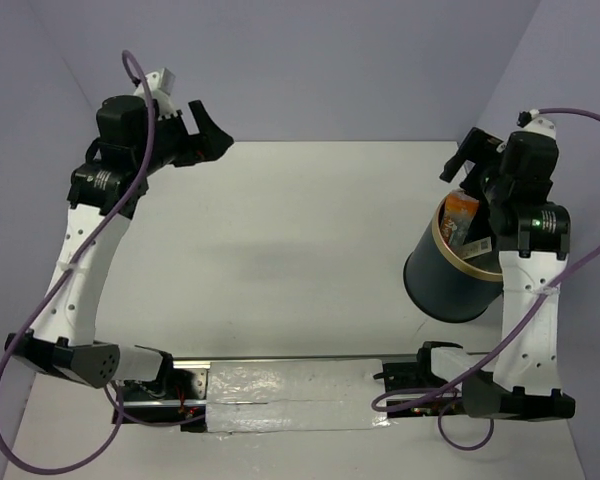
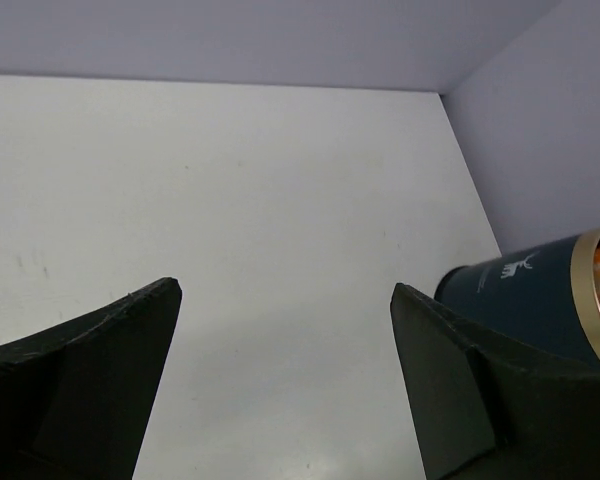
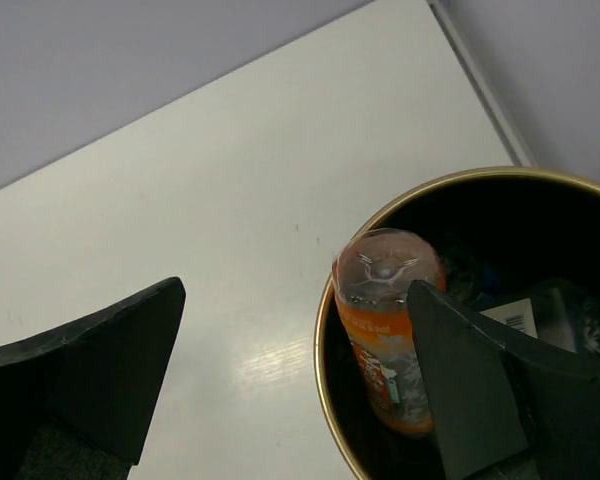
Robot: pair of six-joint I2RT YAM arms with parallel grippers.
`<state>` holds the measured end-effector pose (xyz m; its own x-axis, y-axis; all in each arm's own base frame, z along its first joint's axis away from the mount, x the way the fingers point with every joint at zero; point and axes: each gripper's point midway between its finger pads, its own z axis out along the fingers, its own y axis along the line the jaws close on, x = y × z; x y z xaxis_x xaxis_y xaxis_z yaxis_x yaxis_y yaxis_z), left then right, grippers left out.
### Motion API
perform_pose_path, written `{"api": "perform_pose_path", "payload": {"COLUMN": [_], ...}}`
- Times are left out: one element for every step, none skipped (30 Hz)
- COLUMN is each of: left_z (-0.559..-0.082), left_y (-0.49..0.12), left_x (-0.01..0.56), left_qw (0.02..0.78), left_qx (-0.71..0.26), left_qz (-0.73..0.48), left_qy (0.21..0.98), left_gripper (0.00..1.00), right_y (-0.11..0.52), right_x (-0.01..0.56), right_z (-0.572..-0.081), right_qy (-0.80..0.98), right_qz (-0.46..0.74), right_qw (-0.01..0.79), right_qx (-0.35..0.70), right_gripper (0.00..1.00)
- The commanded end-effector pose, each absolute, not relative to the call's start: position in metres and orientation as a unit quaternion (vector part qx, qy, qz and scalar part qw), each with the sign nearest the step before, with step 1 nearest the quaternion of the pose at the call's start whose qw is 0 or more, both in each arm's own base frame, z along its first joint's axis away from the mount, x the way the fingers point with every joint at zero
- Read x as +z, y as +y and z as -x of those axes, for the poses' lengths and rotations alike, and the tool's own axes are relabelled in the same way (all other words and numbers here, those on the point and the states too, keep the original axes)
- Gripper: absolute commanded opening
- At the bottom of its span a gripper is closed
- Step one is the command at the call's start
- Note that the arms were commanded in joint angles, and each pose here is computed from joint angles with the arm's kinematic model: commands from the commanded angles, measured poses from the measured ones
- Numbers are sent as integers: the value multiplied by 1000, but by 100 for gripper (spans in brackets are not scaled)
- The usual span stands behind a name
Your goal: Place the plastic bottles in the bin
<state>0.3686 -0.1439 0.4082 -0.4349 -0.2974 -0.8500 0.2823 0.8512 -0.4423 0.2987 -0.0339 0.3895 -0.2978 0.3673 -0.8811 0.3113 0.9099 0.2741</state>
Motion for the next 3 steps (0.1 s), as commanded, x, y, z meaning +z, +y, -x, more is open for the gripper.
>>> {"api": "perform_pose_path", "payload": {"left_z": [-361,-358,-358], "left_y": [-125,-123,-123], "left_x": [436,438,437], "left_qw": [577,580,580], "left_qx": [-246,-244,-245], "left_qz": [10,11,11], "left_qy": [779,777,777], "left_gripper": [99,99,99], "right_y": [-23,-22,-22], "right_x": [394,391,389], "right_z": [-305,-307,-308], "right_qy": [796,798,800], "right_qz": [-200,-198,-199], "right_qw": [568,566,564], "right_qx": [56,56,56], "right_gripper": [100,100,100]}}
